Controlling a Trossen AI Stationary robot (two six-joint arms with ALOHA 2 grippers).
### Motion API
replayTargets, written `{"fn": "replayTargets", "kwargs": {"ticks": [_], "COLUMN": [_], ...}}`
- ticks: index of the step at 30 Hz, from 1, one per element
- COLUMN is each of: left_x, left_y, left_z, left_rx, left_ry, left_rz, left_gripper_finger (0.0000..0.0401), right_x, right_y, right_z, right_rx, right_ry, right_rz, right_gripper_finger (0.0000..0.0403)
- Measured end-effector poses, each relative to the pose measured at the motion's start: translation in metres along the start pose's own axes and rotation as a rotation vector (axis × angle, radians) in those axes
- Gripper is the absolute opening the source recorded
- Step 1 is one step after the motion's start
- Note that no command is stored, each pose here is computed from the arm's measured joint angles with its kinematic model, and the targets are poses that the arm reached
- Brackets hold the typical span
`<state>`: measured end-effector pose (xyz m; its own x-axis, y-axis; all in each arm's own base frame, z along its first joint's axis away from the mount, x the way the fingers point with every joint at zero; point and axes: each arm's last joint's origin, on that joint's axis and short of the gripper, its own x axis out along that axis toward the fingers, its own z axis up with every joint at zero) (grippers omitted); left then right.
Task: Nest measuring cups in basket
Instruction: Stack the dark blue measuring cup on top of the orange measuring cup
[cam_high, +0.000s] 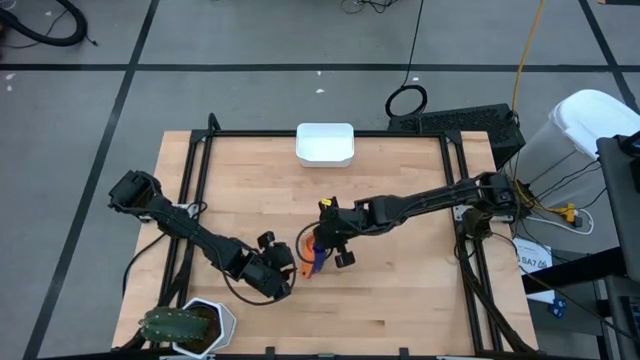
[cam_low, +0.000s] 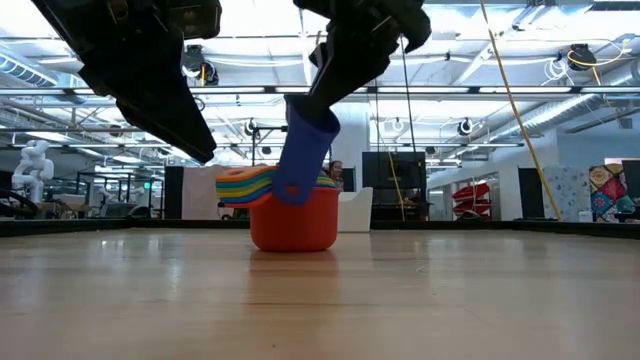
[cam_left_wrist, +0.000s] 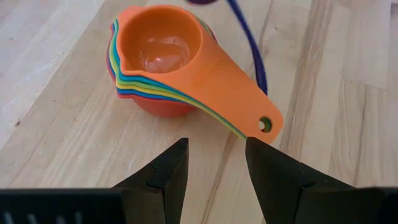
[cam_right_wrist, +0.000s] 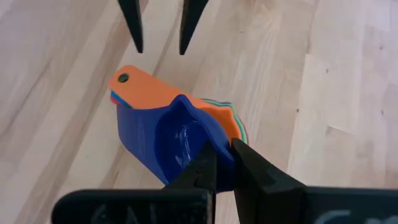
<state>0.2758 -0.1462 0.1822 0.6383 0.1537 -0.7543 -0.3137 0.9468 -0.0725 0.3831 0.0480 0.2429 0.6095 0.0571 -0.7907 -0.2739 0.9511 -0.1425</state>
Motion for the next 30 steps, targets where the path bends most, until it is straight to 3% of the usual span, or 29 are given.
{"fn": "replayTargets", "kwargs": {"ticks": [8, 16, 30], "left_x": [0.000, 0.000, 0.000], "left_y": [0.000, 0.000, 0.000], "left_z": [0.000, 0.000, 0.000], "left_rx": [-0.001, -0.002, -0.006], "left_ry": [0.000, -0.002, -0.005], "left_rz": [0.000, -0.001, -0.003], "left_gripper_finger": [0.0163, 0.0163, 0.0163], "right_x": [0.015, 0.014, 0.013], "right_y": [-0.012, -0.029, -0.048], "right_z": [-0.003, -0.005, -0.010], "right_rx": [0.049, 0.178, 0.304], "right_ry": [-0.021, -0.069, -0.070], "right_rz": [0.053, 0.187, 0.161], "right_gripper_finger": [0.0010, 0.0010, 0.0010]}}
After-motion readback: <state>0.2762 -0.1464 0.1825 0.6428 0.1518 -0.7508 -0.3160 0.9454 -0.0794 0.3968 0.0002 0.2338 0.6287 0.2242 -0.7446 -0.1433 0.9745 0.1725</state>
